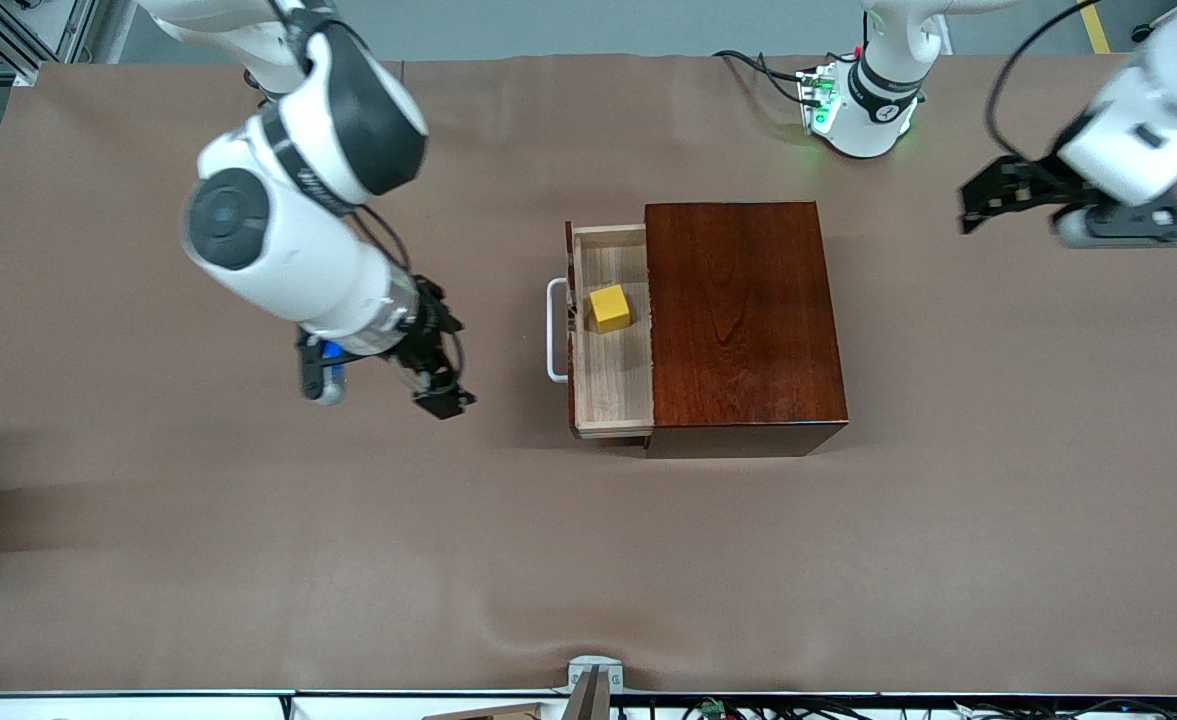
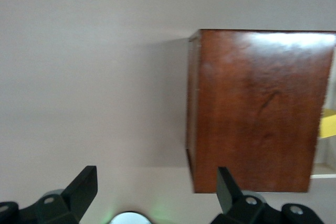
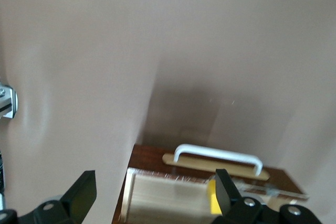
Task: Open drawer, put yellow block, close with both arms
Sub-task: 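Withdraw the right gripper while the left gripper reaches the drawer front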
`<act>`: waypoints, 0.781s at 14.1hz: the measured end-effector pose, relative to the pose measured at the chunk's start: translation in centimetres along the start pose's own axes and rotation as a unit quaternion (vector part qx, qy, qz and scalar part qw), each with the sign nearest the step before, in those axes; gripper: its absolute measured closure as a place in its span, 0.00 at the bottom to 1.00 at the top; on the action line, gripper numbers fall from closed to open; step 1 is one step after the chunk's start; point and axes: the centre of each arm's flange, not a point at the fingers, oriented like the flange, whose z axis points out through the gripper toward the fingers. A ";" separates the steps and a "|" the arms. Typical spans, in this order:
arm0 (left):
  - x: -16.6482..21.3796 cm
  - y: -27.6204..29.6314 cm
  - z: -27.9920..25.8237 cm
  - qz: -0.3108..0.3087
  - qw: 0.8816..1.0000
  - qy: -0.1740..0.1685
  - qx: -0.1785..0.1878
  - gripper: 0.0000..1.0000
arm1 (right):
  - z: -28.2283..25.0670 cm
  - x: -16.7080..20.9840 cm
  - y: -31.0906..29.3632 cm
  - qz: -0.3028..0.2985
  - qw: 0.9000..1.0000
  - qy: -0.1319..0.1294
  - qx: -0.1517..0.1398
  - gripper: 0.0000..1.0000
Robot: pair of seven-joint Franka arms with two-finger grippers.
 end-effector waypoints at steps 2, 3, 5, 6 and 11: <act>-0.5 6.2 1.6 -0.025 1.000 -0.010 -0.002 0.00 | -2.0 2.4 -0.1 -0.029 1.000 0.000 -0.005 0.00; -0.5 8.5 2.2 -0.036 0.999 -0.012 -0.006 0.00 | -2.6 3.2 -0.2 -0.041 0.999 0.001 -0.003 0.00; -0.4 12.8 3.4 -0.065 0.998 -0.008 -0.021 0.00 | -4.1 5.3 -0.4 -0.069 0.998 0.001 0.005 0.00; -0.2 14.8 4.1 -0.081 0.996 -0.004 -0.031 0.00 | -4.9 6.5 -0.3 -0.084 0.996 0.001 0.005 0.00; 0.1 26.7 9.4 -0.210 0.972 -0.007 -0.100 0.00 | -8.7 11.6 1.3 -0.180 0.984 -0.002 -0.007 0.00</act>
